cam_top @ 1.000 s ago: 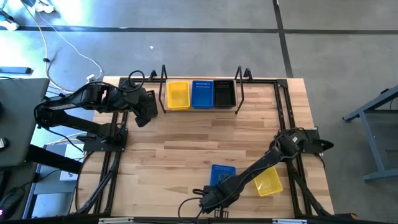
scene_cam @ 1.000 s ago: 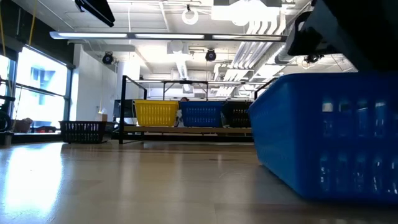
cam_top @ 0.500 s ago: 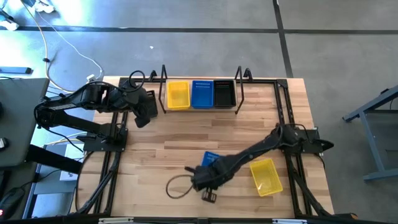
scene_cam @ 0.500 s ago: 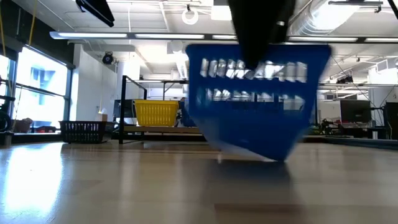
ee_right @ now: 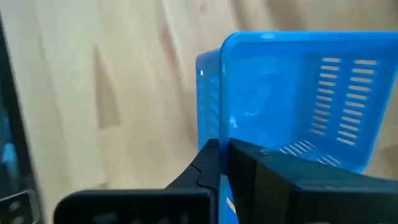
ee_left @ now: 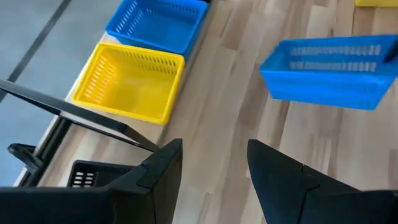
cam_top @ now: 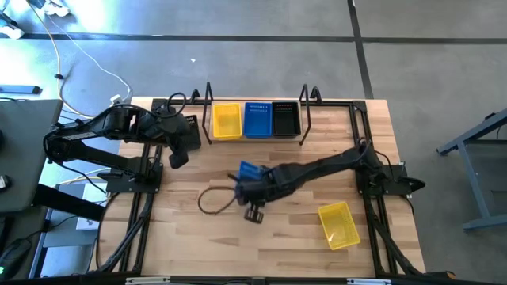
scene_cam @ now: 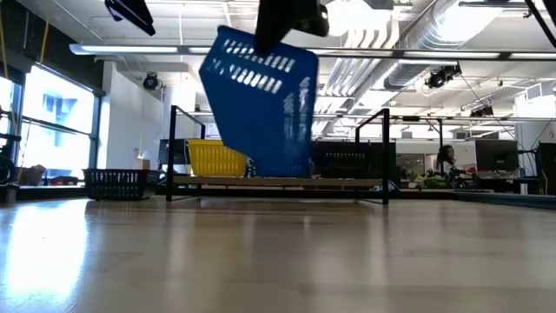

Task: Stack baskets on shelf by color
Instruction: Stack the blue basket on top of the blue baskets on the shelf

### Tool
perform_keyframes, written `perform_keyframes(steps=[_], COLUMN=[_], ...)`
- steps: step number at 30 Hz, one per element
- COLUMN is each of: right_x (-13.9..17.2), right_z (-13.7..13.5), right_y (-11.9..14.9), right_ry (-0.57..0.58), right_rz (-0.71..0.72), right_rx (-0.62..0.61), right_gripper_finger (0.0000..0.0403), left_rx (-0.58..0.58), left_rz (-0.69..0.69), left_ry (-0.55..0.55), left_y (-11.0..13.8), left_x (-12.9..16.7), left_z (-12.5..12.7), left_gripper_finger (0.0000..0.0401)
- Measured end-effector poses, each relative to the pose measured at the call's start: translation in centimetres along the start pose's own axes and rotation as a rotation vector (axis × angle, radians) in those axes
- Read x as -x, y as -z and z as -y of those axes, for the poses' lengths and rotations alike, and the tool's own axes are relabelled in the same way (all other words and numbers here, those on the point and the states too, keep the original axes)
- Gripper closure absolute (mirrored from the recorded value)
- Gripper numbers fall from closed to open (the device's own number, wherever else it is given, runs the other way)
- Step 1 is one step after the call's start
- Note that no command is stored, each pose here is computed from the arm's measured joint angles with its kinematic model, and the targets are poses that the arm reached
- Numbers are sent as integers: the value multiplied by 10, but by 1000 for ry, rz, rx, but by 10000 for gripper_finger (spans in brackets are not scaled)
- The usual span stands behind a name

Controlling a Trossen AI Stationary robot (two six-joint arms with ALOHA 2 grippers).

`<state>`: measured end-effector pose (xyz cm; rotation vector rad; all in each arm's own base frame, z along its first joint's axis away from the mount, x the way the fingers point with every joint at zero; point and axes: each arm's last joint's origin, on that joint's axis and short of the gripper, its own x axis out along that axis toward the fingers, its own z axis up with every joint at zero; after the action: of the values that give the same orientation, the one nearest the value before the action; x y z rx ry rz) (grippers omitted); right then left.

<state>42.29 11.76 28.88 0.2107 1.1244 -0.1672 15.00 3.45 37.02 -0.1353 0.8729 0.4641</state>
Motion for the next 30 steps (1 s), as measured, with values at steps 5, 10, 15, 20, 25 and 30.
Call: perform_keyframes(steps=[5,10,15,20,25,30], right_x=[22,45,53,47,40,28], right_z=[26,59,97,133,162,187], right_y=[-23,-42,-51,-56,-57,-56], right_ry=[57,165,275,337,396,409], right_rz=[66,98,52,-15,-72,-124], right_rx=[106,208,285,327,342,341], right_gripper_finger=[402,402,403,403,403,403], left_rx=[26,86,131,122,115,109], left_rz=[-37,-91,-155,-217,-254,-290], left_ry=[5,-7,1,11,1,1], left_y=[4,9,16,23,30,36], left_x=[0,1,-4,-11,-21,-28], left_z=[0,-1,-1,1,2,3], left_gripper_finger=[231,231,231,231,231,231])
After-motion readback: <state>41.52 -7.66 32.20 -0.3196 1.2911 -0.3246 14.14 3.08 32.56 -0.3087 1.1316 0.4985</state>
